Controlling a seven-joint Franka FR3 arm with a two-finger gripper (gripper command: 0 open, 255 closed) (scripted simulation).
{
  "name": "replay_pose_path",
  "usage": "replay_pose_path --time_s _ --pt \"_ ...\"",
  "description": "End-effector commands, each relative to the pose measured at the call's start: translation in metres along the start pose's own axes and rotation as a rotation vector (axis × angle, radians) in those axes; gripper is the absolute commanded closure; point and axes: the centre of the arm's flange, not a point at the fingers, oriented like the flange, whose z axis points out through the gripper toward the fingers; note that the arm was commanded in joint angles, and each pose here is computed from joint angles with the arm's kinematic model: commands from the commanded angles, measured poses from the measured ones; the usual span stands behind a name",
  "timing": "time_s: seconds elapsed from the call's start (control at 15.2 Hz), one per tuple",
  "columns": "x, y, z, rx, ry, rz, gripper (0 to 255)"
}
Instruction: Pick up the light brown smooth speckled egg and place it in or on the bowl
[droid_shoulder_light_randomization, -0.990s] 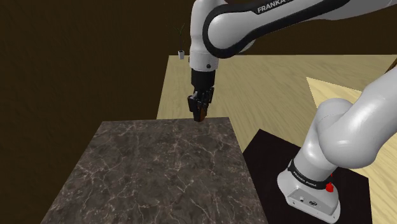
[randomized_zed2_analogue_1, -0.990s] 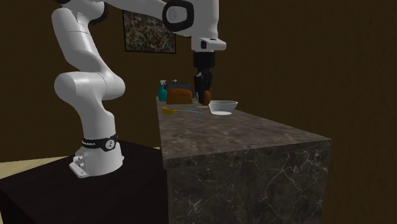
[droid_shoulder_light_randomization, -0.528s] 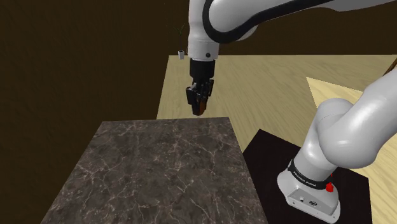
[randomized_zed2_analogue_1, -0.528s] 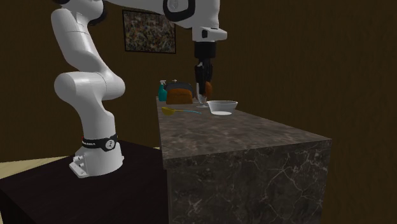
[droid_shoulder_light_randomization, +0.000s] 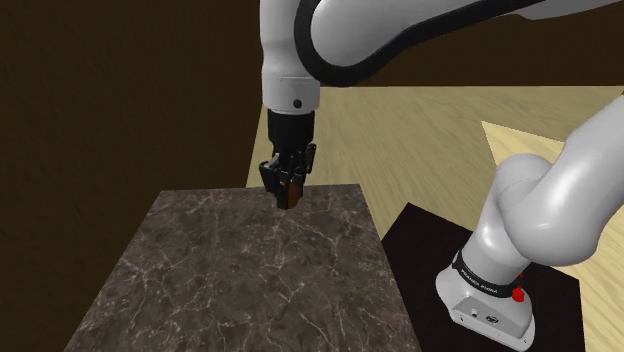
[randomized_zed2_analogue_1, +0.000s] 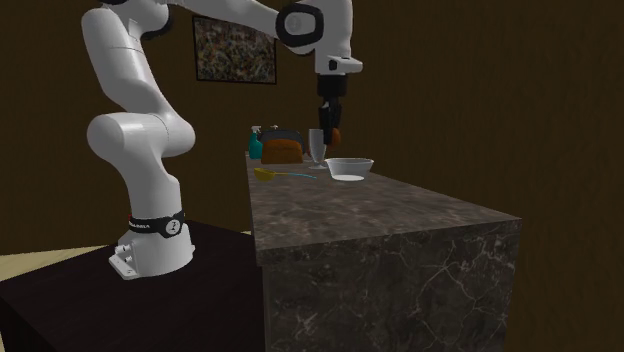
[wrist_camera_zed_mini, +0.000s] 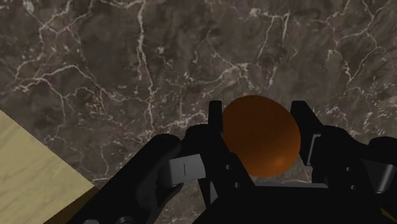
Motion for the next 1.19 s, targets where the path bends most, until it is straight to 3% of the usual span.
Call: replay_pose_path --time_s 0.0,1.12 --pt "-0.003 -0.027 0.003 0.001 0.0 0.001 255" --pt "-0.015 -0.248 0.041 0.001 0.0 0.001 255"
